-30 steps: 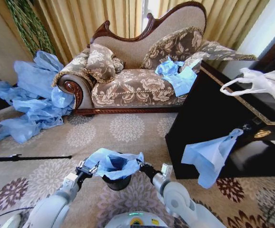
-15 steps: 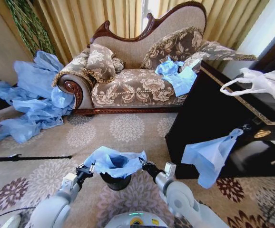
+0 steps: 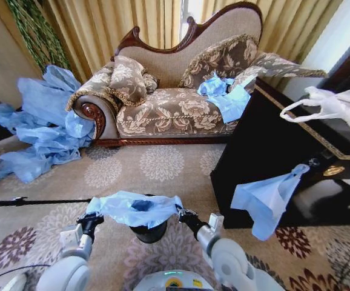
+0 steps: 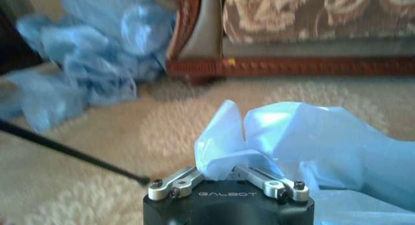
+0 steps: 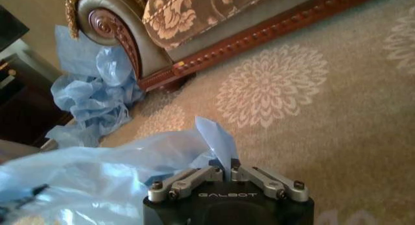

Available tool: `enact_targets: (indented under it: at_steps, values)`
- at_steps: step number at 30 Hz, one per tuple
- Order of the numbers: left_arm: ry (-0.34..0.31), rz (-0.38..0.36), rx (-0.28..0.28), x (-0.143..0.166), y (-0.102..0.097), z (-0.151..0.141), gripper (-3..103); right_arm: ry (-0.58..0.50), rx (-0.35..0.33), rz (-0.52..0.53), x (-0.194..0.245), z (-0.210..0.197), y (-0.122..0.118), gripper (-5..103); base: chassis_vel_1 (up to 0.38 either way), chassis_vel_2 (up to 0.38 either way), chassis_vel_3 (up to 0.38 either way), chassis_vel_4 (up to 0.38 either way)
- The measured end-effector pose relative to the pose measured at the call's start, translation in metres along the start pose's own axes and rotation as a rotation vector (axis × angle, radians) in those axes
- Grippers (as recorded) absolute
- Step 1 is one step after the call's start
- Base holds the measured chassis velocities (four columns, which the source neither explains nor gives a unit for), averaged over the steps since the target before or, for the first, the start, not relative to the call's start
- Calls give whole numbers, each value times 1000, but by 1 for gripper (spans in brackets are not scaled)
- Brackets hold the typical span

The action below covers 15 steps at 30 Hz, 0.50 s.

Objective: Place a garbage bag over the trash bin.

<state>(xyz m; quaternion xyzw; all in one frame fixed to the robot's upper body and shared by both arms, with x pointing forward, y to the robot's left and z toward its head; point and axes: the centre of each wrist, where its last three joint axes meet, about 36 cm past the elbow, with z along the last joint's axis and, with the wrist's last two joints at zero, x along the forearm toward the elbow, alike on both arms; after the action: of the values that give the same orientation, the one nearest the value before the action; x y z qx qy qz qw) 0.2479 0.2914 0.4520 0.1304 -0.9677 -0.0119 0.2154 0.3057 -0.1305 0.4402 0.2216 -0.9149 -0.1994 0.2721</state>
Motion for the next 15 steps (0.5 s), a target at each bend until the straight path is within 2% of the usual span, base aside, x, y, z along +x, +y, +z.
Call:
enact_targets:
  at_steps: [5,8,13,15]
  values:
    - [47,31,-2,-19,-2,15,0,5,13,-2,-14,1,-3,0,0,0,0,0]
    - [78,77,-16,-42,-4,21,0,-8,31,3,-34,-5,-8,0,0,0,0,0]
    - [49,117,-10,-67,-8,9,0,-14,67,15,-52,-8,-21,0,0,0,0,0]
    - [23,142,-6,-87,-11,-4,0,-9,87,30,-62,-7,-33,0,0,0,0,0]
